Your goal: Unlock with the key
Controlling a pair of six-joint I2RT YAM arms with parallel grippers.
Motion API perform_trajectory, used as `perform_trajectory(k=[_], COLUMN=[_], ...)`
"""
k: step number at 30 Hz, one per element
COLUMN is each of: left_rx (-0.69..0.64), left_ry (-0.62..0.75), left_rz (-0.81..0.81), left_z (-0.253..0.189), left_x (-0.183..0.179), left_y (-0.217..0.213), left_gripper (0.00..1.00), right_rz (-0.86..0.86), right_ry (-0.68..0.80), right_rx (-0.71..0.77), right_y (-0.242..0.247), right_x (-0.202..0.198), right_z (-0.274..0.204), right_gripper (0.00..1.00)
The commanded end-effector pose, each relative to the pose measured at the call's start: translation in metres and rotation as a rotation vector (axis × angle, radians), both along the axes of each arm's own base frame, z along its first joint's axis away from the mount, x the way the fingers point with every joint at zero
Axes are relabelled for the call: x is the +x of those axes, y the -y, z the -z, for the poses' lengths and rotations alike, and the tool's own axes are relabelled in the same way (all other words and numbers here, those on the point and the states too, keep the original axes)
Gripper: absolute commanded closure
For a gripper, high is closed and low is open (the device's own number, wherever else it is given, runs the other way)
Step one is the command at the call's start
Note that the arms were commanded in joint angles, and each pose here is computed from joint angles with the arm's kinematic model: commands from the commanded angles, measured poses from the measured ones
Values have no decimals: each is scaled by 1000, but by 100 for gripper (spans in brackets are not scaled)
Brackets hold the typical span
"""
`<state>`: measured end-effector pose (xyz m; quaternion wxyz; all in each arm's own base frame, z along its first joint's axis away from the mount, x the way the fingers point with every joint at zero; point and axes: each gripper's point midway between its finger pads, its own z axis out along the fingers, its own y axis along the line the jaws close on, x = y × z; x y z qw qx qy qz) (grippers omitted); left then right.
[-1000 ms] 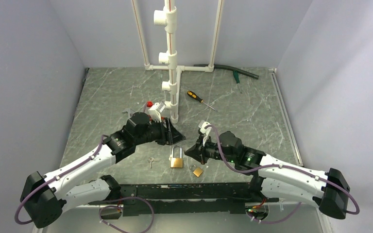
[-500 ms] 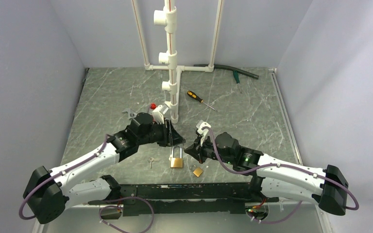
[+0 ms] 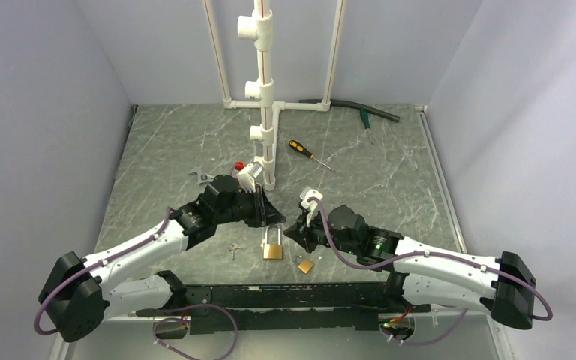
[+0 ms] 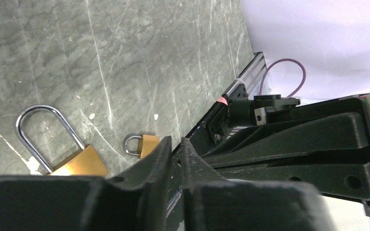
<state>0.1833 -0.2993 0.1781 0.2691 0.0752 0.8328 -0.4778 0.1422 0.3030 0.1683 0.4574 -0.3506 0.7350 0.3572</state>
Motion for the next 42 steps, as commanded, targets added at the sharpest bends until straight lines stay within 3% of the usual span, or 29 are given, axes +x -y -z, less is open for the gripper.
perform_trajectory(k=[1, 2, 10, 12, 14, 15, 21, 25, 26, 33, 37, 42], left_rx=[-45, -40, -48, -52, -57, -56, -20, -22, -21, -35, -33, -145], left_ry=[17, 11, 26, 38, 53, 64, 156, 249, 273, 419, 501, 603], left_rz=[17, 15, -23, -36, -52, -59, -102, -85, -80, -53, -86, -60], left_z=[-10, -9, -11, -13, -16, -19, -33, -44, -47, -97, -126, -162], left_x=[0, 0, 3, 4, 6, 7, 14, 15, 15, 16, 19, 9], left_y=[6, 6, 1, 0, -2, -3, -16, -20, -21, -24, -34, -32], left_gripper=[91, 100, 100, 100, 100, 100, 100, 100, 100, 100, 100, 100], right_rz=[22, 26, 75, 81, 92, 93, 121, 247, 277, -64, -203, -334], right_ry=[59, 61, 46, 34, 21, 17, 42, 51, 24, -134, -144, -124], right_rx=[57, 56, 48, 42, 41, 44, 162, 271, 292, 644, 716, 815], right_y=[-9, -9, -9, -10, -9, -8, 6, 25, 29, 23, 15, 5], right_x=[9, 10, 17, 18, 18, 17, 14, 27, 32, 16, 9, 2], right_z=[-29, -29, -26, -25, -24, -24, -35, -44, -53, -110, -135, -169], right_gripper=[100, 100, 99, 85, 54, 46, 35, 9, 7, 24, 31, 46])
